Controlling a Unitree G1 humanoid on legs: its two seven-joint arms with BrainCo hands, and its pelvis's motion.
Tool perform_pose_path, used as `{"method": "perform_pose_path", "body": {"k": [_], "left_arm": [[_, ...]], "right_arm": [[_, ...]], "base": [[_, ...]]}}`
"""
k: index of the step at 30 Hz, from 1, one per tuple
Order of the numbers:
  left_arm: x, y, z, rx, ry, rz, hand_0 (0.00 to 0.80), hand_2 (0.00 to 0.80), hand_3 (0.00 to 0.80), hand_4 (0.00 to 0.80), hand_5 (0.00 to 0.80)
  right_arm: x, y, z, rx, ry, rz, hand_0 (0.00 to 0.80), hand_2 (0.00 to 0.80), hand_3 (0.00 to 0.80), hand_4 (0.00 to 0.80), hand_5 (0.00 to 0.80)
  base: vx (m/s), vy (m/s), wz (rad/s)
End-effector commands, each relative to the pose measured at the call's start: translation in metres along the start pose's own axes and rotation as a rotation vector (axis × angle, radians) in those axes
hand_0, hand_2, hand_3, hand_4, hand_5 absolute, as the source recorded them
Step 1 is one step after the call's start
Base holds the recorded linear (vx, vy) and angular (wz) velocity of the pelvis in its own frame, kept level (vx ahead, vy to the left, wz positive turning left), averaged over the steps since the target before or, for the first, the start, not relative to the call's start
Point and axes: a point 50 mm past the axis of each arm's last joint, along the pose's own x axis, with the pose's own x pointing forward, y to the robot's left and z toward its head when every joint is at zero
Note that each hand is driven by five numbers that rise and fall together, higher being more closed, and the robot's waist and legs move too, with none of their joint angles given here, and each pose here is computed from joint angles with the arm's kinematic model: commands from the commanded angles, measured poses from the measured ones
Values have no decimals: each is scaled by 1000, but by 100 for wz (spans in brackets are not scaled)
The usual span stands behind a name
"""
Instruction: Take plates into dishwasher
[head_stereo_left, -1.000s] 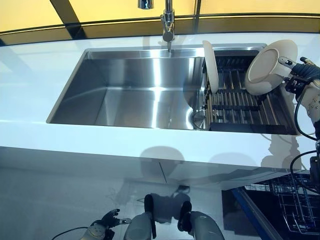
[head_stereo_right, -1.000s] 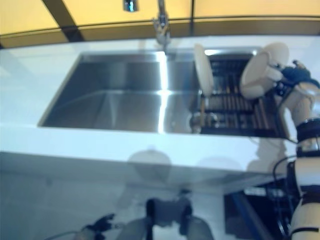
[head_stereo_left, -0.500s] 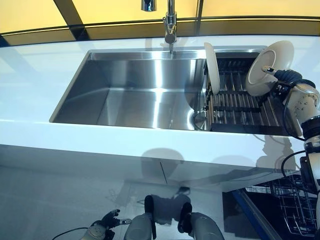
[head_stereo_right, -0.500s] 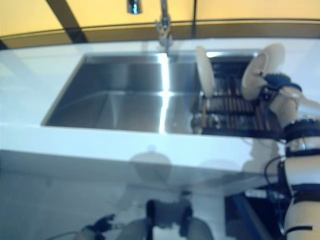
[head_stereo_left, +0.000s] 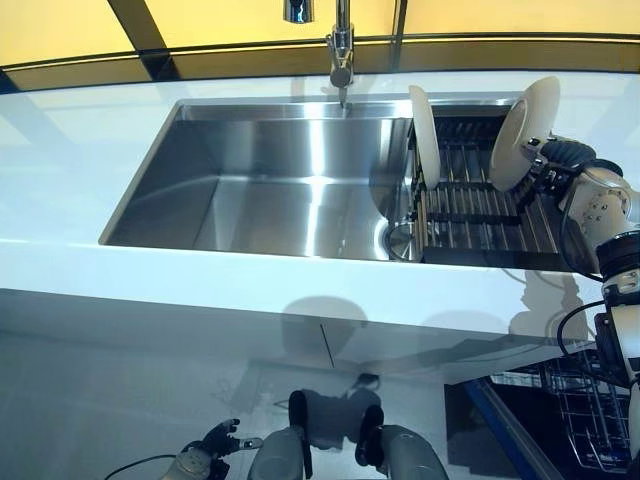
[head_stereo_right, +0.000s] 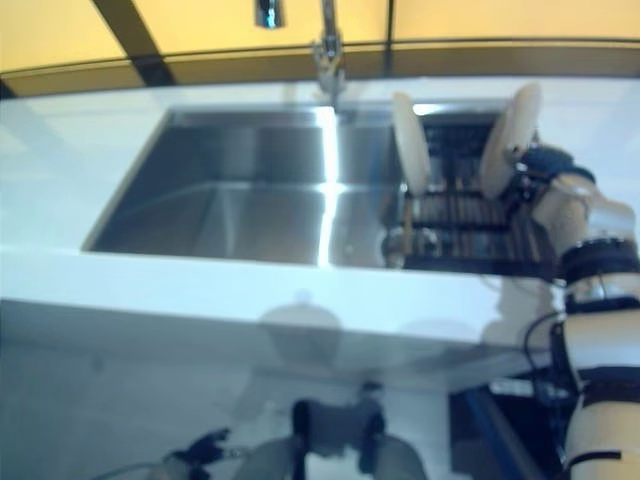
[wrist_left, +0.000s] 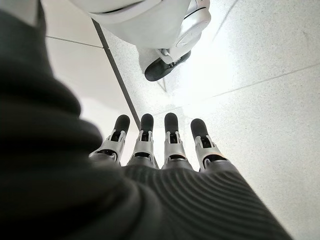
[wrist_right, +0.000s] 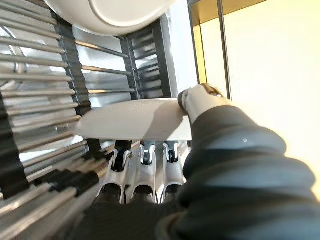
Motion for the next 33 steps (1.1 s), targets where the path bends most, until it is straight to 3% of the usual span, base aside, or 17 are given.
{"method": "perform_pose_path", "body": {"k": [1,17,33], "left_arm": [[-1,-5,-1,25,-9,-27,0,0,0,0,0],[-2,-8,-3,25,-10,-33,0,0,0,0,0],[-6,-14,-25,32,67,-47,0,0,0,0,0]], "right_arm": [[-7,2,42,20,-133,-30,800,800,800,800,800],[-13,2,65,-28,-305,-70,800,800,800,800,800],[-48,33,92,9,-666,141,800,800,800,800,800]], "base": [[0,0,0],[0,15,2],[13,59,2]]}}
